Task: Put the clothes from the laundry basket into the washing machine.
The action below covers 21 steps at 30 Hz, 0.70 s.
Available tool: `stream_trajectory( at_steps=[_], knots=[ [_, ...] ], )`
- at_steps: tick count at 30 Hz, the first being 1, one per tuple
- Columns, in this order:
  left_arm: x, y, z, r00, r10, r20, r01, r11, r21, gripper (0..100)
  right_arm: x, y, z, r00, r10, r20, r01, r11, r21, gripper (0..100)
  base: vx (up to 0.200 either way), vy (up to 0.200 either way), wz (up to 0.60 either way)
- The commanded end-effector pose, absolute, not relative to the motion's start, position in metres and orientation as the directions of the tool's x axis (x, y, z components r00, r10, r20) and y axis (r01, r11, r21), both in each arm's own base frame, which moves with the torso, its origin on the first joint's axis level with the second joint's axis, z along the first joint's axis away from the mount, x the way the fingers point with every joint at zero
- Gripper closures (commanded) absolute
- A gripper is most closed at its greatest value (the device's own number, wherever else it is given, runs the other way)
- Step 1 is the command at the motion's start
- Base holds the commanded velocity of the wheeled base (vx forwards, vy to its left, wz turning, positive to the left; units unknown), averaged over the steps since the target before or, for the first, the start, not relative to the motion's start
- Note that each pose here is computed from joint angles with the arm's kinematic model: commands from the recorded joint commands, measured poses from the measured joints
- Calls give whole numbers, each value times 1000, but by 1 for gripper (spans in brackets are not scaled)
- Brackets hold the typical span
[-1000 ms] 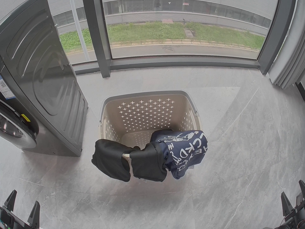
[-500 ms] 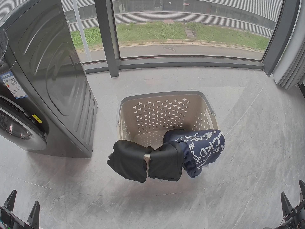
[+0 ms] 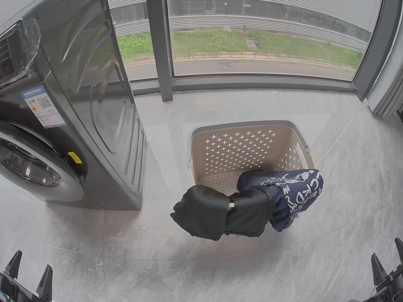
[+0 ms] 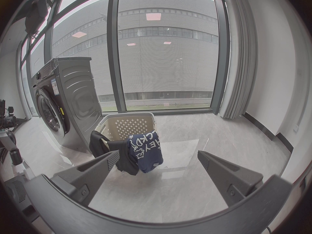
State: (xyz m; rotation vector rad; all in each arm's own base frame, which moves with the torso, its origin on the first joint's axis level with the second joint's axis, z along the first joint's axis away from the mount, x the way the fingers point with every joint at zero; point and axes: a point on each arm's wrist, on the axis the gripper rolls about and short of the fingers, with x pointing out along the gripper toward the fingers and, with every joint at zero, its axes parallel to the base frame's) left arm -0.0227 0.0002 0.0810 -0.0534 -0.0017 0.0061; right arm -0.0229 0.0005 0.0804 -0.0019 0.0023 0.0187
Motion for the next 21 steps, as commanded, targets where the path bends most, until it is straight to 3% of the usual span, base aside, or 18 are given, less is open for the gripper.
stream_trajectory(
  at_steps=[1,21],
  knots=[
    [-22,0,76,1000,6,-5,-6,999,-54,0,-23,0,76,1000,18,-3,-18,1000,-3,0,0,200,0],
    [-22,0,76,1000,8,-8,-8,999,-54,0,-23,0,76,1000,20,-3,-20,1000,-3,0,0,200,0]
  ],
)
